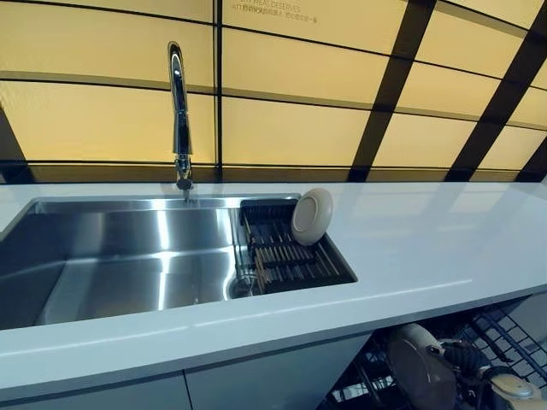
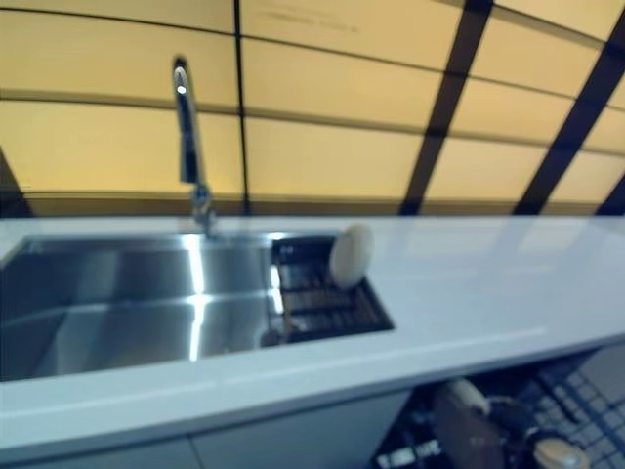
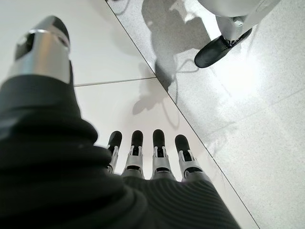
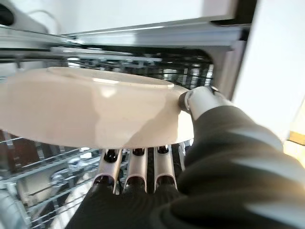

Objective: Take plates into dishwasher

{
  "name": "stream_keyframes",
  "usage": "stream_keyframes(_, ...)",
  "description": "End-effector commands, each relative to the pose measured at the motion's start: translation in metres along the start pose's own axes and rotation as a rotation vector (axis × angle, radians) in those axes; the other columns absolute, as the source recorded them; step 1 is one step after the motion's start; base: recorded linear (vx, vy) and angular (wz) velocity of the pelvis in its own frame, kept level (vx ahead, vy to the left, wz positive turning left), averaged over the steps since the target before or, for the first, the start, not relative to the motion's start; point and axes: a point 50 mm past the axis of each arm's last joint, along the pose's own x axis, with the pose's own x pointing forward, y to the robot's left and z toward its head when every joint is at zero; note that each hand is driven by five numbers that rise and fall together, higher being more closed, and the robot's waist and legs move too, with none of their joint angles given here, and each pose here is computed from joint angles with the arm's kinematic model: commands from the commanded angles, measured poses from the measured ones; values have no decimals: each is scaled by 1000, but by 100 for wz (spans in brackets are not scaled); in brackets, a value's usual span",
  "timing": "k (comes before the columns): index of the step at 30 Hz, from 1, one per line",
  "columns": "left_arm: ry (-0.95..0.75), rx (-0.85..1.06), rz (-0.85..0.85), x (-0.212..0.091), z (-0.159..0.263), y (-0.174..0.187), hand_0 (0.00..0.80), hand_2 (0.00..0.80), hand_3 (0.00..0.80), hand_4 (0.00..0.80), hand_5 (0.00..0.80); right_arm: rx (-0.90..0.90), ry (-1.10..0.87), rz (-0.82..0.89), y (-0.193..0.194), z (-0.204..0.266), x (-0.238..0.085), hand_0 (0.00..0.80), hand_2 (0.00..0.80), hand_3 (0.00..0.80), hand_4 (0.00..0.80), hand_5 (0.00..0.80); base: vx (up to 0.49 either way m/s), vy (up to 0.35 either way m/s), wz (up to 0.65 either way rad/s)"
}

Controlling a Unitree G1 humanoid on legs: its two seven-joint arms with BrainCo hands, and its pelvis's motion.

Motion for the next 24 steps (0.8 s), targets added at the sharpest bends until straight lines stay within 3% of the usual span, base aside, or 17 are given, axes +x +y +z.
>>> stream_keyframes(1,-59,6,35,3,17,13,0,0,0,0,0,-106,-63,-47,-21,32,-1,800,800,800,800,800,25,-49,1)
stream_keyframes(10,-56,6,30,2,14,10,0,0,0,0,0,-99,60,-101,-37,-3,-1,800,800,800,800,800,4,-6,2)
stream_keyframes(24,-67,-10,18,3,16,5,0,0,0,0,0,-125,79,-101,-37,-11,5,800,800,800,800,800,2,1,1)
